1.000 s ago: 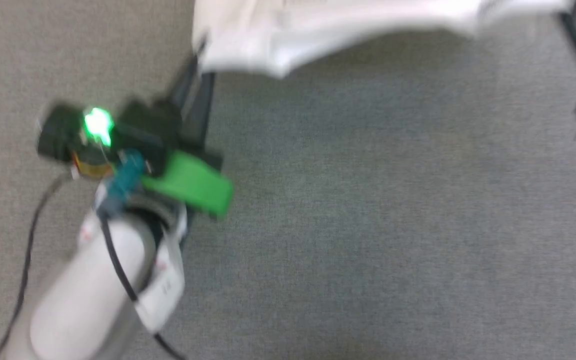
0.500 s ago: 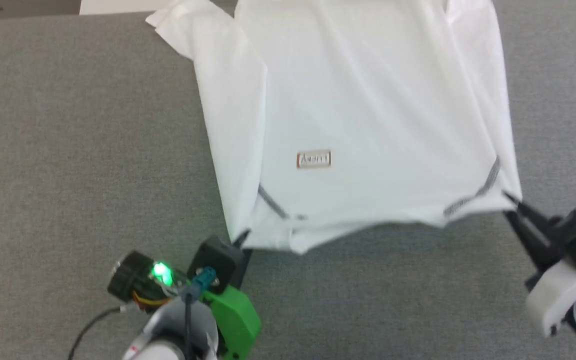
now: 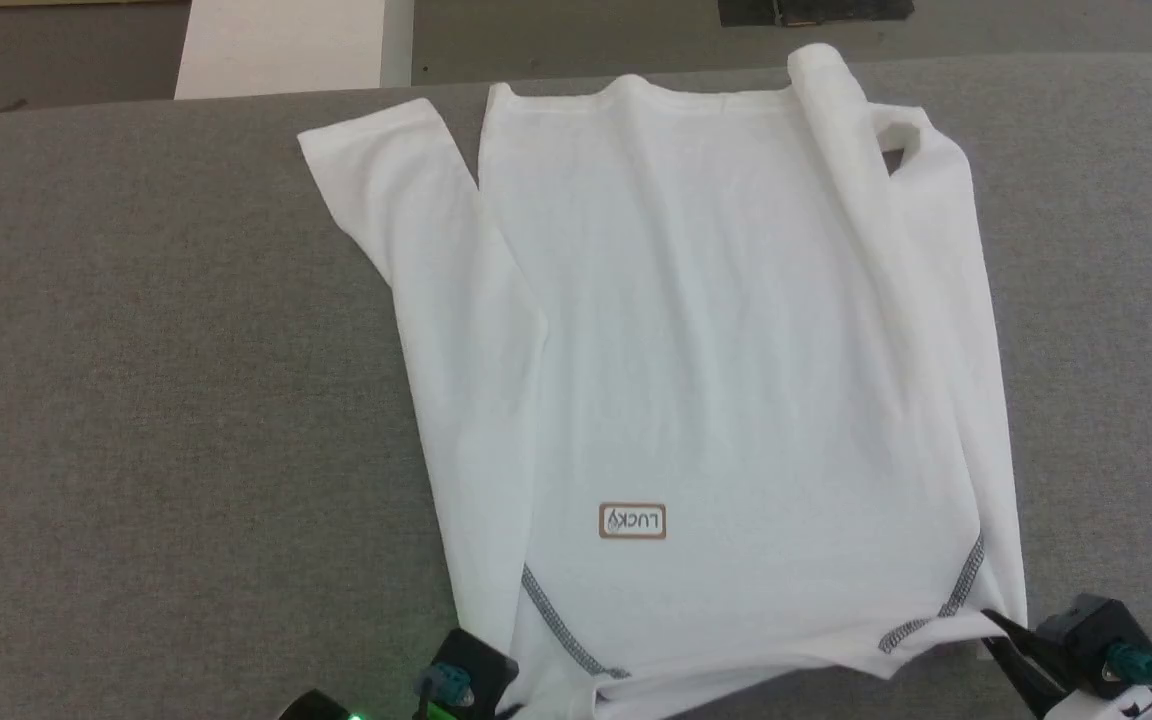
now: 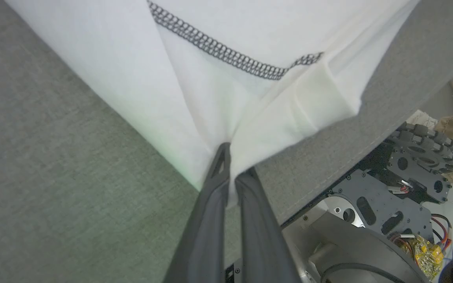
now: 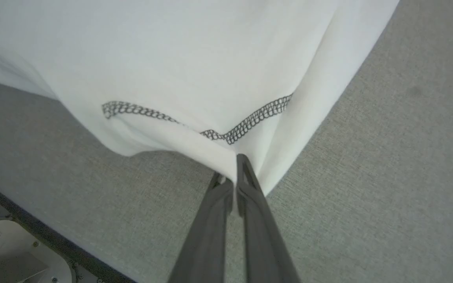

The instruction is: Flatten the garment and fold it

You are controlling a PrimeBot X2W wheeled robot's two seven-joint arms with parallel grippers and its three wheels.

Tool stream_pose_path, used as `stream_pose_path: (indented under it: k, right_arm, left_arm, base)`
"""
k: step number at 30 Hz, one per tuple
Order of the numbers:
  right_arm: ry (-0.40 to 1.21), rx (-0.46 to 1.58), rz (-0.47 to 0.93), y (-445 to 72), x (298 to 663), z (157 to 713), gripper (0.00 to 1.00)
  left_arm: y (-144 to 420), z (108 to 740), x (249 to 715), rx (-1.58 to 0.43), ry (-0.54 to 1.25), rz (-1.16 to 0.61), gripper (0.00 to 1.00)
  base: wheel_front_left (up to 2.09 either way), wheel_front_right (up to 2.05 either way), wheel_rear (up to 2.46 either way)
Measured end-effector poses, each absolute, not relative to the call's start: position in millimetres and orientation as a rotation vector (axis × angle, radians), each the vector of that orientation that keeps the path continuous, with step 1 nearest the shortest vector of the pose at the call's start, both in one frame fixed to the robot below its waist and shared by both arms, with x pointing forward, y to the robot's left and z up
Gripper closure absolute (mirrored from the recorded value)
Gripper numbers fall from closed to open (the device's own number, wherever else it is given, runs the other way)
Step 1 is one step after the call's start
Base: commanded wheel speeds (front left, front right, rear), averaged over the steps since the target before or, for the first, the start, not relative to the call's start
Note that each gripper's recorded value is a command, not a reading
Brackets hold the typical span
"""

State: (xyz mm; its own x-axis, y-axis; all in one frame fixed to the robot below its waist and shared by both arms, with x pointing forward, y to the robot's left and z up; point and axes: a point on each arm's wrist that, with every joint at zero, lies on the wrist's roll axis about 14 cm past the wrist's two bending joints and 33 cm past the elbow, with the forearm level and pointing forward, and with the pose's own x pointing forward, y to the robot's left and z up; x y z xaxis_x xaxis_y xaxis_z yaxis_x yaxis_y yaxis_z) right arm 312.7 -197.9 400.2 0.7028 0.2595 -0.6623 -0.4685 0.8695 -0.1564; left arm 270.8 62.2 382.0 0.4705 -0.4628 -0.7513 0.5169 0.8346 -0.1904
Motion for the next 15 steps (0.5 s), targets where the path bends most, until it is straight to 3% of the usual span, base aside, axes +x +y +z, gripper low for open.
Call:
stream_pose_path:
  k: [15]
  right_arm:
    - [0.817,-0.286,0.396,-198,270,375,1.00]
  left_arm:
    - [62,365,225,-0.018,1.030,-0.578,1.00]
  base:
    - [0.00,0.00,0.00]
